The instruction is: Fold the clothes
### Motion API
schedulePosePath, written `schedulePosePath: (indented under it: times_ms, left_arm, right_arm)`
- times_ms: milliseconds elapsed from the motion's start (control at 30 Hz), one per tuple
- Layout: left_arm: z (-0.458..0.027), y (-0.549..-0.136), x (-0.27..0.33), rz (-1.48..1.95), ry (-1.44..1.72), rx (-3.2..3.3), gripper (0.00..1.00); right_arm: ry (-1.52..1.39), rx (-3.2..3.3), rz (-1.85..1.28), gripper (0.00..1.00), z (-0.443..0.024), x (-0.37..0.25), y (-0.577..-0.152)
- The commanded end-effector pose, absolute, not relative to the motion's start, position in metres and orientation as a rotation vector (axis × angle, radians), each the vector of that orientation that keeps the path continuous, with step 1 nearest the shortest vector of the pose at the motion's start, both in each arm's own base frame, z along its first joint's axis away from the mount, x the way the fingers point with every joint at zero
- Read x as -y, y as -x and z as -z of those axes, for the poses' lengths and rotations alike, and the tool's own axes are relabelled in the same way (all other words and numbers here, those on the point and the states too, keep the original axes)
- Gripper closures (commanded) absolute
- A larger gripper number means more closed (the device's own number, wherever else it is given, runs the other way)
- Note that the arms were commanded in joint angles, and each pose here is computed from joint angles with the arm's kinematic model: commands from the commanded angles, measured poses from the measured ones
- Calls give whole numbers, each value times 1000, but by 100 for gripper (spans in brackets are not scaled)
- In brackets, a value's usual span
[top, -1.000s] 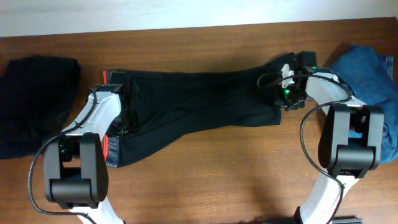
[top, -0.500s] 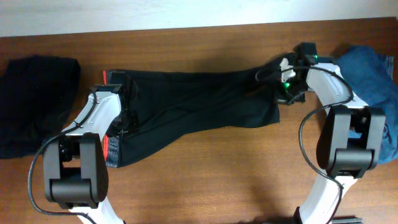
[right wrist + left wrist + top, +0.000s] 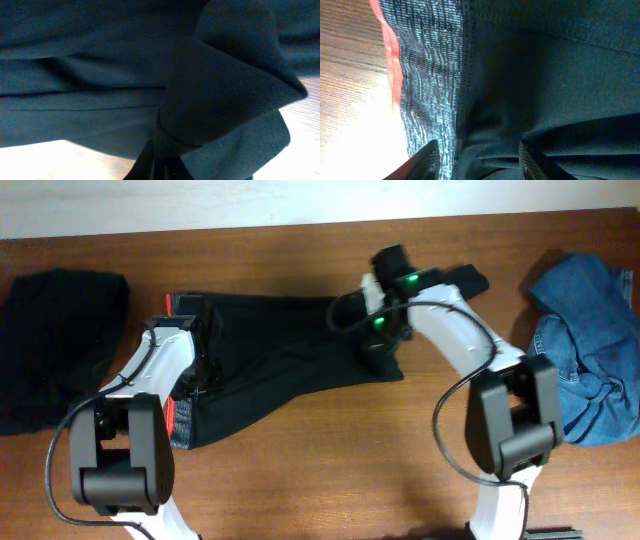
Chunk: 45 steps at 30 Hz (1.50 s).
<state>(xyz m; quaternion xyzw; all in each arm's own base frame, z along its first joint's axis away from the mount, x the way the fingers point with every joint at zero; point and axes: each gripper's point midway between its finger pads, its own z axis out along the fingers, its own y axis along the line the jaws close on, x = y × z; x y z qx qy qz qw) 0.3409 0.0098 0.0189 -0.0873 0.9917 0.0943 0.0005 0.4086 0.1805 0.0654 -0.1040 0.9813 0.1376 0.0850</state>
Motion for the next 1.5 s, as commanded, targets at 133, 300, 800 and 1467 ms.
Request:
schedulePosePath:
  times_ms: [133,300,800,1467]
  left_arm:
    - [-27,-347,-9,-275,270,-3090,49]
    - [-27,-347,-9,-275,270,-3092,49]
    - [-27,-347,-9,-275,270,-3092,48]
    - [-27,-346,-9,-275,271,-3093,38]
  right_arm:
    - [408,-2808,-373,56,-89,-229,-408]
    - [402,-2795,-353,26,-97,-227,-413]
    - [256,-2950,-136,30,-87,-152,-405]
    - [210,-2941,-346,42,-26,-171,-392]
